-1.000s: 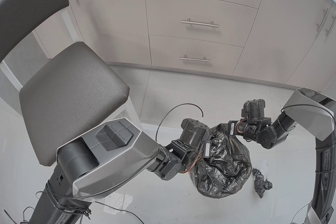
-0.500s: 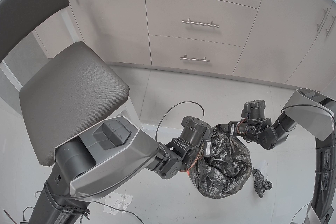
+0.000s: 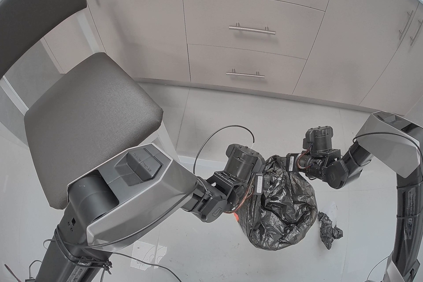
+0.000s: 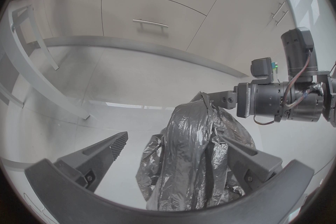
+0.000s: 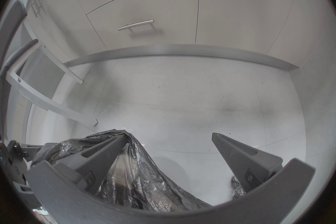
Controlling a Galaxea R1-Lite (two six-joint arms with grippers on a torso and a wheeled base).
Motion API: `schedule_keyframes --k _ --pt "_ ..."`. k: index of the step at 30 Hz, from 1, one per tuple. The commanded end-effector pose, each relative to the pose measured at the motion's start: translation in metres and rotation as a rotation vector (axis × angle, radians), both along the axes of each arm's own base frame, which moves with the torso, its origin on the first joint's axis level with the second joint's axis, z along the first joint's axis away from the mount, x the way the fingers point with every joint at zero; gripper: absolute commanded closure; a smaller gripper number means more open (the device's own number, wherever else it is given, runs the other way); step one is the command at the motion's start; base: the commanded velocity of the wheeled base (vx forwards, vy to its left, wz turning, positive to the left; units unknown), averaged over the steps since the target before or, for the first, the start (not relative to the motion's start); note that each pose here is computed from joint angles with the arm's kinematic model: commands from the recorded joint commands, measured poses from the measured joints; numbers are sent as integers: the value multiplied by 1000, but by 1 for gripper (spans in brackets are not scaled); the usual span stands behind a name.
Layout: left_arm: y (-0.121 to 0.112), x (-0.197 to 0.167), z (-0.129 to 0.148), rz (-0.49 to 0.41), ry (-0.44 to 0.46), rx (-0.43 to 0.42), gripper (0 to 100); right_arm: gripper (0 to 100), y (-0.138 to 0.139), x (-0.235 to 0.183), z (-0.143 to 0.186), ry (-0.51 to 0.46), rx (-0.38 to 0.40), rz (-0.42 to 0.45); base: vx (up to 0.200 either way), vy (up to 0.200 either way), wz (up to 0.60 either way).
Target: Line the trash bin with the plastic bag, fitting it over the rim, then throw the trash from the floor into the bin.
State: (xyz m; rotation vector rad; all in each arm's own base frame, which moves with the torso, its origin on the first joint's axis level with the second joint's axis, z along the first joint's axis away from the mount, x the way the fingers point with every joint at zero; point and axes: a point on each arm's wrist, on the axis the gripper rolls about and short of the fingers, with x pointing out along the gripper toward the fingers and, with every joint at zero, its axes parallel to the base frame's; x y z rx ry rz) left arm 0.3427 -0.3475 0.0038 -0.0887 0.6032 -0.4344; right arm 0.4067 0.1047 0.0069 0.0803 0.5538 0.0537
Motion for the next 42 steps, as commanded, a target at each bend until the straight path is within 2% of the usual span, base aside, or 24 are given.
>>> schedule_keyframes --k 1,6,13,18,23,33,42 --pt "6 5 -3 16 9 16 0 0 1 1 -1 0 -1 3 0 0 0" --pt "15 10 -6 22 14 60 0 0 1 1 -2 1 -1 1 0 0 0" --pt "15 11 -15 29 28 85 0 0 1 1 -8 14 -5 3 0 0 0" --pt "22 21 -23 102 2 174 0 0 2 2 -10 14 -6 3 0 0 0" --pt "29 28 -26 127 6 184 0 0 2 2 -10 13 -5 3 0 0 0" --pt "26 33 -41 127 13 194 0 0 2 2 -15 23 -8 3 0 0 0" --pt "30 40 -60 136 56 237 0 0 3 4 -16 22 -8 5 0 0 0"
